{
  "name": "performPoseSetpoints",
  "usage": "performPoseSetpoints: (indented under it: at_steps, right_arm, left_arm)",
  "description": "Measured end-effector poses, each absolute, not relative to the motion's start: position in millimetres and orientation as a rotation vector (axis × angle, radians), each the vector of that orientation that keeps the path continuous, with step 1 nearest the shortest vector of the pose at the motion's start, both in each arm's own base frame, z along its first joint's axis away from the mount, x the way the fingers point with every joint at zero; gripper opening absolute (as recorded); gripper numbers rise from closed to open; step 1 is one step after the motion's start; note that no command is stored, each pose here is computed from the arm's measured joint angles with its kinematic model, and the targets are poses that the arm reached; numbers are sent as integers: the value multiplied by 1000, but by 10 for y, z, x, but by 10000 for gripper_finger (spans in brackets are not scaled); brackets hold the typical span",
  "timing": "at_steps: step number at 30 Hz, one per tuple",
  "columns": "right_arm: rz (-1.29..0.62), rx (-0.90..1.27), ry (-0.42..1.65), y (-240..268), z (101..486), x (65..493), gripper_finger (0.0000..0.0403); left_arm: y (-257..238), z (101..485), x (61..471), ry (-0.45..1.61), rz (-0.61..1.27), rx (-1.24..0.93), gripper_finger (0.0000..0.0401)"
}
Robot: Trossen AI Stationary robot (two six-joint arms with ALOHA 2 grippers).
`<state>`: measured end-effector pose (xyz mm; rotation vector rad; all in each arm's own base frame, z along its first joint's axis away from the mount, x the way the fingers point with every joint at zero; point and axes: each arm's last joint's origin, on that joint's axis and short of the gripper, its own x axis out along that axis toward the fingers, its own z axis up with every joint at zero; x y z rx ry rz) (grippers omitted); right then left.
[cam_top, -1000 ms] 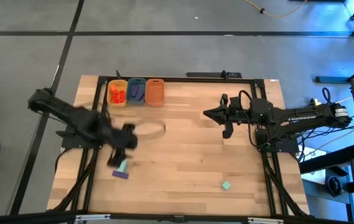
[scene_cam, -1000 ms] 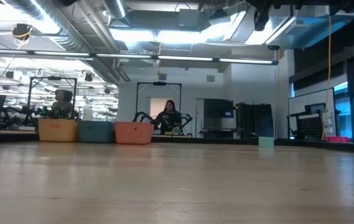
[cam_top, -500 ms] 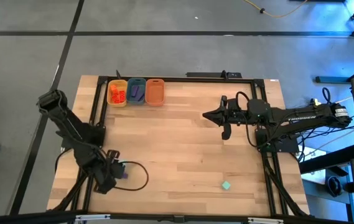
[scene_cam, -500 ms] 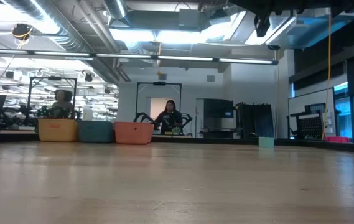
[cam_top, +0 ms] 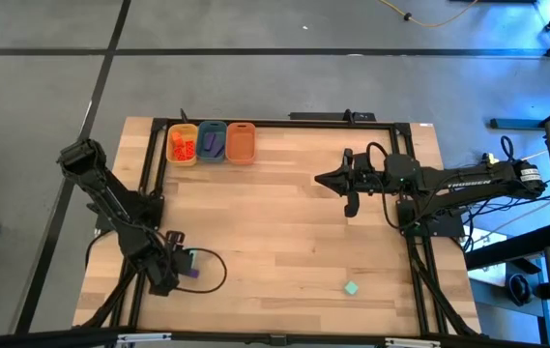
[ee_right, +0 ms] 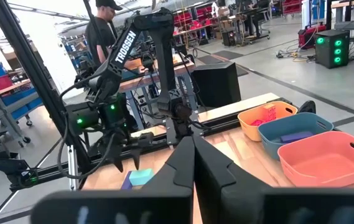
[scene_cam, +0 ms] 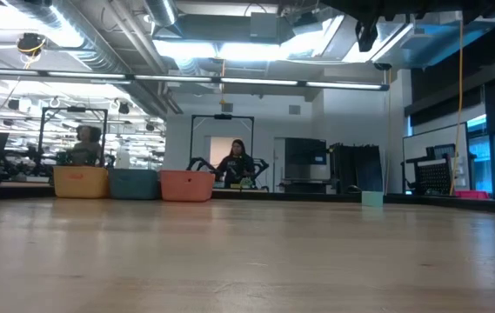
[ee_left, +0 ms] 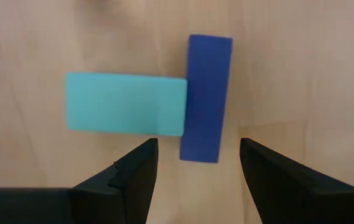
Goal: Sort & place blocks by color
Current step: Put the violet block into the blue bin
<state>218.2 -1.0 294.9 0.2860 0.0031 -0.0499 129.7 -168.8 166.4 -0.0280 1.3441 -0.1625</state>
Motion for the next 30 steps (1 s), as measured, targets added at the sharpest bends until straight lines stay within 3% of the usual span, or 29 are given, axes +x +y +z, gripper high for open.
performPoseSetpoints:
  at_steps: [30]
  right_arm:
    - [-51, 286, 2, -11, 2949, 2182, 0]
  left_arm:
    - [-1768, 1406, 1348, 1389, -137, 7, 218]
